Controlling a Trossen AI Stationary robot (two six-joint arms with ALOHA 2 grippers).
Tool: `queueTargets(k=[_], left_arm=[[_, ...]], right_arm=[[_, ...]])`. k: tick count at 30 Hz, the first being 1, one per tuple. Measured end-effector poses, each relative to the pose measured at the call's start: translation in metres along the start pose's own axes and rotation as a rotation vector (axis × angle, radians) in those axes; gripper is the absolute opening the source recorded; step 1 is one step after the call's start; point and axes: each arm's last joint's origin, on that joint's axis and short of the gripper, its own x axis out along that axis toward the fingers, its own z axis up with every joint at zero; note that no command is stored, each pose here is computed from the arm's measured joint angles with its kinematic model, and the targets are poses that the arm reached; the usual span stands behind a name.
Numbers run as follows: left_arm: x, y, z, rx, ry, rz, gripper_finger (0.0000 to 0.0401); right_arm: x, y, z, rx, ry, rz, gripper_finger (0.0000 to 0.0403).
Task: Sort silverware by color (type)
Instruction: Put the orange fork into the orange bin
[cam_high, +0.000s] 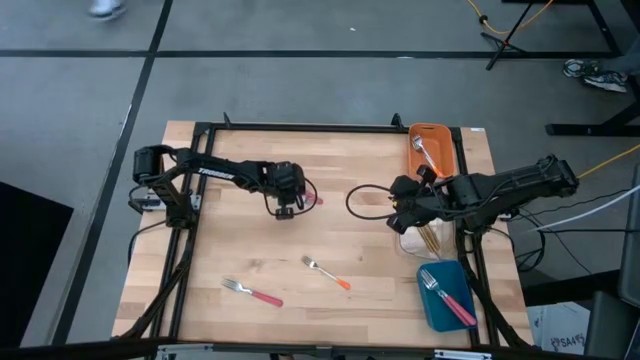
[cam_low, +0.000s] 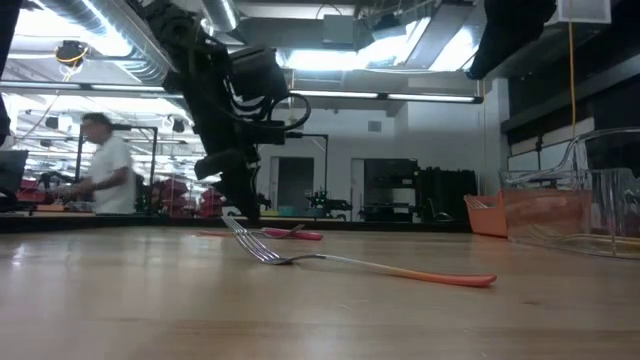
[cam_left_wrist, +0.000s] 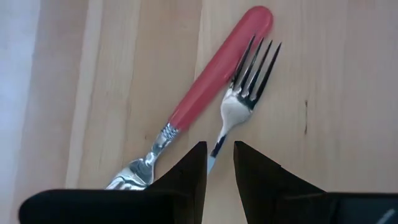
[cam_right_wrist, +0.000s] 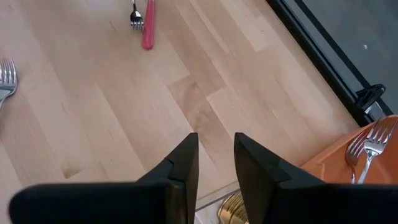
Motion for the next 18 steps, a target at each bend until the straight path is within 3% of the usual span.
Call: queueTargets(k=[18], left_arm=[[0.0020, 0.0089, -0.0034, -0.025, 0.007, -0.002, 0.0074]], right_arm=[[0.0001, 0.0002, 0.0001, 0.001, -0.002, 0.001, 0.0090]])
